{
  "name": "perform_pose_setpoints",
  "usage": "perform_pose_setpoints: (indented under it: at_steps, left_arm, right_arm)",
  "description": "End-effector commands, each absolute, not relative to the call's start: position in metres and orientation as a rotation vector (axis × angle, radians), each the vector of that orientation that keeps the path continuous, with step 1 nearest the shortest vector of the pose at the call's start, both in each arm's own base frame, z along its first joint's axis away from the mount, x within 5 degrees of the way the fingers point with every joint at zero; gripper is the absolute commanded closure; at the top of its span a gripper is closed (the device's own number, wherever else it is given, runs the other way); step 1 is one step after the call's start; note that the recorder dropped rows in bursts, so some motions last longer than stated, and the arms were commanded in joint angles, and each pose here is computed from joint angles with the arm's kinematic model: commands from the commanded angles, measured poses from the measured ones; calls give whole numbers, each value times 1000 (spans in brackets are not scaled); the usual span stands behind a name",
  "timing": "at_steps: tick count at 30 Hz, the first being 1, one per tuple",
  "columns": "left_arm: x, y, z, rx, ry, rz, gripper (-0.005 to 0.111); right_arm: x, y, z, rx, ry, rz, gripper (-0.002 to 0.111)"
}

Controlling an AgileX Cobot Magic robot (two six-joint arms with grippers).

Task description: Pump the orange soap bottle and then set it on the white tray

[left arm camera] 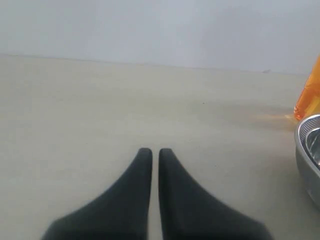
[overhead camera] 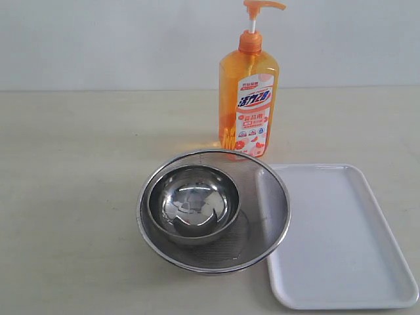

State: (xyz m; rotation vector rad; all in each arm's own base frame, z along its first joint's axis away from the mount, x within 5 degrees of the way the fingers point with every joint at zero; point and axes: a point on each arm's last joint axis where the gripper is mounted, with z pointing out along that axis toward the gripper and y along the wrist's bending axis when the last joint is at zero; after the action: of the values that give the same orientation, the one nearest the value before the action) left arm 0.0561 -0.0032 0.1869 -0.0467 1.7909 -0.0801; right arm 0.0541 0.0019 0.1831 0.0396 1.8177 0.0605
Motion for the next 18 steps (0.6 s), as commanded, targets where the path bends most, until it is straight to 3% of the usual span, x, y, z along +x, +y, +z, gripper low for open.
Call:
perform_pose_setpoints:
  at_steps: [1,11,18]
  left_arm:
    - [56,-3,189,-56,1762,-79,102]
    - [57,0,207,-15,1588,-9,102]
    - [47,-1,261,-2,1431,3,102]
  right_arm:
    - [54,2,184,41,1809,58,109]
    - [54,2,184,41,1809,58,109]
    - [54,2,184,41,1809,58,109]
